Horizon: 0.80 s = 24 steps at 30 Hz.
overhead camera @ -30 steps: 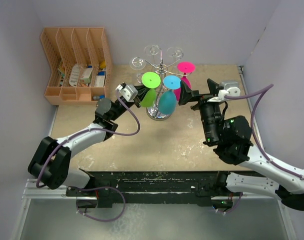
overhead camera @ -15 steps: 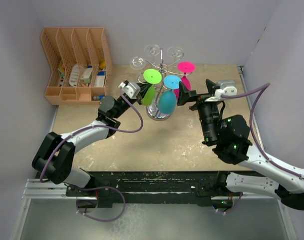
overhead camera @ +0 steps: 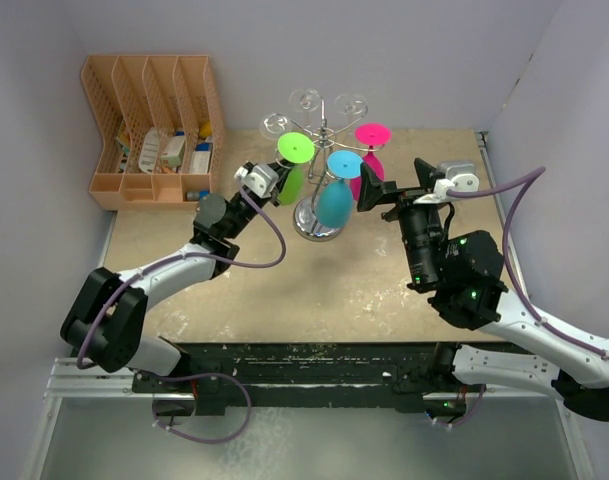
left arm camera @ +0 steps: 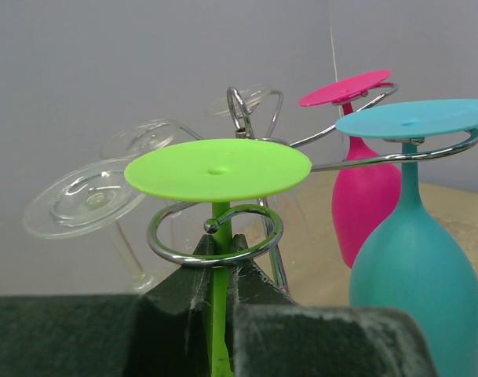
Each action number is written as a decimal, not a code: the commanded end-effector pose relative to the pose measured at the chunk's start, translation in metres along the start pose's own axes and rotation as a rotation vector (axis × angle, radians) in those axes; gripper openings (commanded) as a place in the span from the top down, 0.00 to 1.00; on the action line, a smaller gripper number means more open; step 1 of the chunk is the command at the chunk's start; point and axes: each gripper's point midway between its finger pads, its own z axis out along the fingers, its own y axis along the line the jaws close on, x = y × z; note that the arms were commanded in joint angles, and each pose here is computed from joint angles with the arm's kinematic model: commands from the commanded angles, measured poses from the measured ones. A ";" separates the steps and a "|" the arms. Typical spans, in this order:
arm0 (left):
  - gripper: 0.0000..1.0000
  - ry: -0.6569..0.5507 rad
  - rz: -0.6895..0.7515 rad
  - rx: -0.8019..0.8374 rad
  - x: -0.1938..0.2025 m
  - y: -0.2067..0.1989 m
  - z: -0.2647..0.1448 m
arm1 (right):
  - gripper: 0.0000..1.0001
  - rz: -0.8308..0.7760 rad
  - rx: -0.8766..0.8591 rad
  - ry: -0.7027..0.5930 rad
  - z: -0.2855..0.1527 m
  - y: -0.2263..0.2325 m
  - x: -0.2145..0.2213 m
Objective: Place the wine glass upside down on the wine glass rack
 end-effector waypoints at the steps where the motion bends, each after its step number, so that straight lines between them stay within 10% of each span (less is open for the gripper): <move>1: 1.00 -0.160 0.069 -0.083 -0.055 0.021 -0.005 | 0.00 0.050 -0.002 -0.055 0.001 -0.002 -0.024; 24: 1.00 -0.138 0.089 0.035 -0.057 -0.003 -0.028 | 0.00 0.052 -0.004 -0.063 -0.001 -0.005 -0.028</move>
